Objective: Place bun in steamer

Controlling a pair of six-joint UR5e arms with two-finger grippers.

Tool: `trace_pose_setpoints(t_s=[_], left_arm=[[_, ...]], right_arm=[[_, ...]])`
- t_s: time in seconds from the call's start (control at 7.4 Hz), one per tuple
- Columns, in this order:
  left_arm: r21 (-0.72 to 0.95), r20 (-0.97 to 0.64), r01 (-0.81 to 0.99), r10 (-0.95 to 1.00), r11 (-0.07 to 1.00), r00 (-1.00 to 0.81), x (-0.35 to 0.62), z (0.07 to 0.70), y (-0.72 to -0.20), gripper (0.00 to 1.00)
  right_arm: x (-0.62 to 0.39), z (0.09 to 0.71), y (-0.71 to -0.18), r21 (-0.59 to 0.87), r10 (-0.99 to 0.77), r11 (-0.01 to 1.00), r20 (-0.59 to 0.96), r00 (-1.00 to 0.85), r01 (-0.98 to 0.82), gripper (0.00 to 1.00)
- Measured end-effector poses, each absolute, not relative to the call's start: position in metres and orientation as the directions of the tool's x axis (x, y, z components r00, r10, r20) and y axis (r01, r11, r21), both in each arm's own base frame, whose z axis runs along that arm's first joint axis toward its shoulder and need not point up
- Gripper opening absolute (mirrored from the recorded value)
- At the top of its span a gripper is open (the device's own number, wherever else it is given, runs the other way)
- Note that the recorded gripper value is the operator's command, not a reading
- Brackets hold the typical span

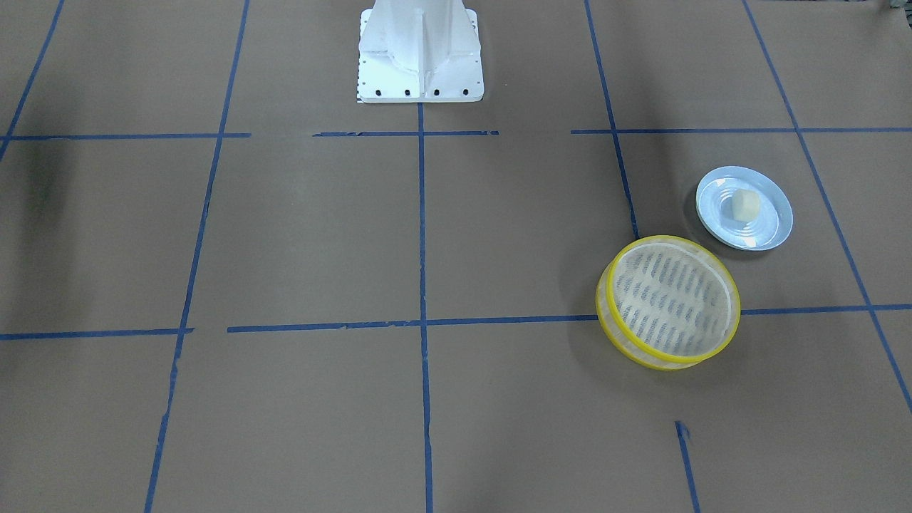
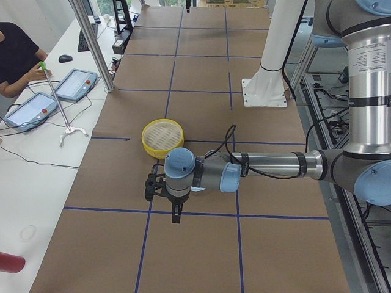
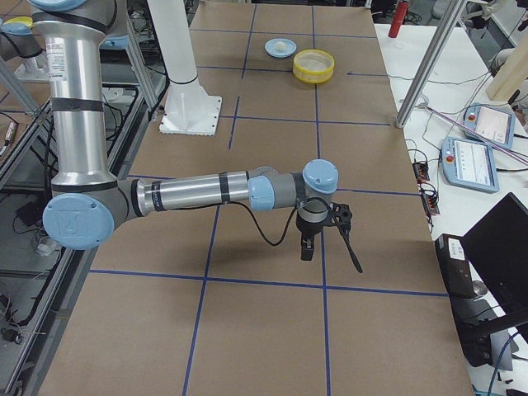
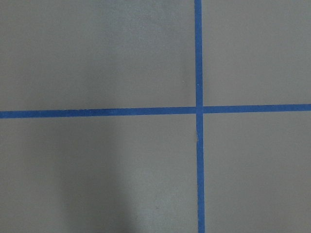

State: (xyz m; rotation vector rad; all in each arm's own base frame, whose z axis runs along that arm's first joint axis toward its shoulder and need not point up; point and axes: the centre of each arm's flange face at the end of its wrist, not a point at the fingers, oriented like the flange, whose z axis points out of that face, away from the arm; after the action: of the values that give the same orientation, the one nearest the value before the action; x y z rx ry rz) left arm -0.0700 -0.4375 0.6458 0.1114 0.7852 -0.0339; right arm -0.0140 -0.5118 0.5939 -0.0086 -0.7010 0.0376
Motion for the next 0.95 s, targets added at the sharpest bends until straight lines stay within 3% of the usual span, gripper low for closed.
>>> trace_pose_setpoints(t_s=[0.95], left_arm=[[0.218, -0.702, 0.069, 0.107, 0.974, 0.704, -0.068, 0.585, -0.470, 1.00]], right_arm=[[-0.014, 0.594, -0.512, -0.021, 0.037, 0.999, 0.645, 0.764, -0.032, 1.00]])
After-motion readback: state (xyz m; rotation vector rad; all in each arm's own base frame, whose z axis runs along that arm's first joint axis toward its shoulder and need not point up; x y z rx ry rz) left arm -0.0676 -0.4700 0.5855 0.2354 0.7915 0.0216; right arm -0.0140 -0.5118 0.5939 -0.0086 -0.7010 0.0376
